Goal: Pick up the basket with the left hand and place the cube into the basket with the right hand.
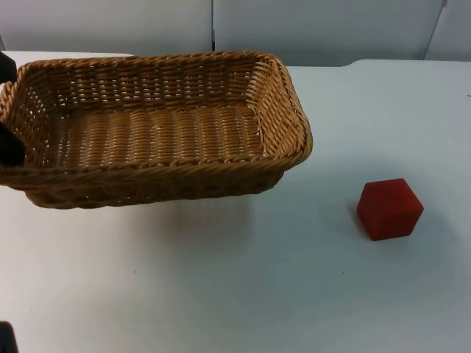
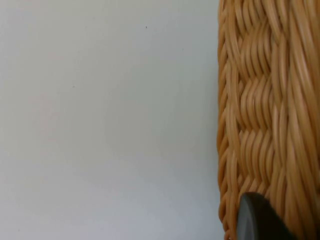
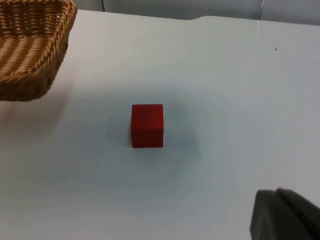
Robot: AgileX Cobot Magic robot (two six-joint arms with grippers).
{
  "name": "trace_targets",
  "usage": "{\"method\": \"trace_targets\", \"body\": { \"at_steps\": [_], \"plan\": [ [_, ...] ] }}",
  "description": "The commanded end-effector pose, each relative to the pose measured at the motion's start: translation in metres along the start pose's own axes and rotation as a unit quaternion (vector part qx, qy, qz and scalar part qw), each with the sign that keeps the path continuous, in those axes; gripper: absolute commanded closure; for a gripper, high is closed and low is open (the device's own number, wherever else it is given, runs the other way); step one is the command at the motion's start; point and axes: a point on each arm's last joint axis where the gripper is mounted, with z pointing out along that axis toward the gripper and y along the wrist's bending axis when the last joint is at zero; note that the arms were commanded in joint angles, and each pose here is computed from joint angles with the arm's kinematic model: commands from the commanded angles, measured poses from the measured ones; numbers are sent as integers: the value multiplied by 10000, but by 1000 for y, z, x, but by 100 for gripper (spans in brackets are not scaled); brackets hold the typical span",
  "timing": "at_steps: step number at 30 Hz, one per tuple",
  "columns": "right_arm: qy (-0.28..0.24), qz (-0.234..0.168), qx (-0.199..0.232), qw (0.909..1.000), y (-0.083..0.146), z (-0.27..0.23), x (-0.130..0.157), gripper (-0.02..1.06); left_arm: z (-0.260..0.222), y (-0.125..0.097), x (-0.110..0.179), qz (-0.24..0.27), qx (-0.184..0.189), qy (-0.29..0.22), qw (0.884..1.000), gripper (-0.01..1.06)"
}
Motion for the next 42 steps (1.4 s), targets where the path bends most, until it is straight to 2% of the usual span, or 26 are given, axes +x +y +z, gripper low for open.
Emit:
{"method": "trace_targets", "body": {
  "at_steps": [1,4,5,8,10,11,15,16,19,20,21,23,25,26,29,31,34,36,38,39,42],
  "plan": [
    [187,11,48,9998,-2,7,-3,105,-2,-3,-1,-116,102,-92,9998,105],
    [628,32,27,9980,-4,23,-18,105,-2,-3,-1,-116,96,-102,9998,105],
    [628,32,27,9980,-4,23,-18,105,-2,-3,-1,-116,96,-102,9998,105],
    [464,54,62,9989,-8,45,-48,105,-2,-3,-1,-116,96,-102,9998,105],
    [569,118,138,9982,-13,65,-70,105,-2,-3,-2,-116,89,-112,9998,105],
    [569,118,138,9982,-13,65,-70,105,-2,-3,-2,-116,89,-112,9998,105],
    [1602,221,78,9868,-19,136,-104,105,-2,-2,-2,-117,78,-128,9998,105],
    [1602,221,78,9868,-19,136,-104,105,-2,-2,-2,-117,78,-128,9998,105],
    [2445,222,-35,9694,-23,193,-117,105,-2,-2,-2,-117,72,-138,9998,105],
    [2822,248,-138,9589,-22,213,-115,104,-2,-2,-2,-117,72,-138,9998,105],
    [2822,248,-138,9589,-22,213,-115,104,-2,-2,-2,-117,72,-138,9998,105],
    [3439,345,-374,9376,-21,251,-113,98,-2,-2,-2,-117,72,-138,9998,105],
    [3861,587,-561,9189,-18,281,-109,86,-2,-2,-2,-117,72,-138,9998,105],
    [3861,587,-561,9189,-18,281,-109,86,-2,-2,-2,-117,72,-138,9998,105],
    [4216,1079,-859,8962,-11,318,-106,55,-2,-2,-2,-117,72,-138,9998,105],
    [4293,1342,-979,8878,-8,335,-106,40,-2,-2,-2,-117,72,-138,9998,105],
    [4310,1488,-912,8853,-9,346,-106,38,-2,-2,-2,-117,72,-138,9998,105],
    [4248,1569,-849,8875,-5,355,-106,38,-2,-2,-2,-117,72,-138,9998,105],
    [4134,1371,-828,8963,6,361,-106,38,-2,-2,-2,-117,72,-138,9998,105],
    [4134,1371,-828,8963,6,361,-106,38,-2,-2,-2,-117,72,-138,9998,105],
    [4031,890,-773,9075,34,369,-104,38,-2,-2,-2,-117,58,-158,9998,105]
  ]
}}
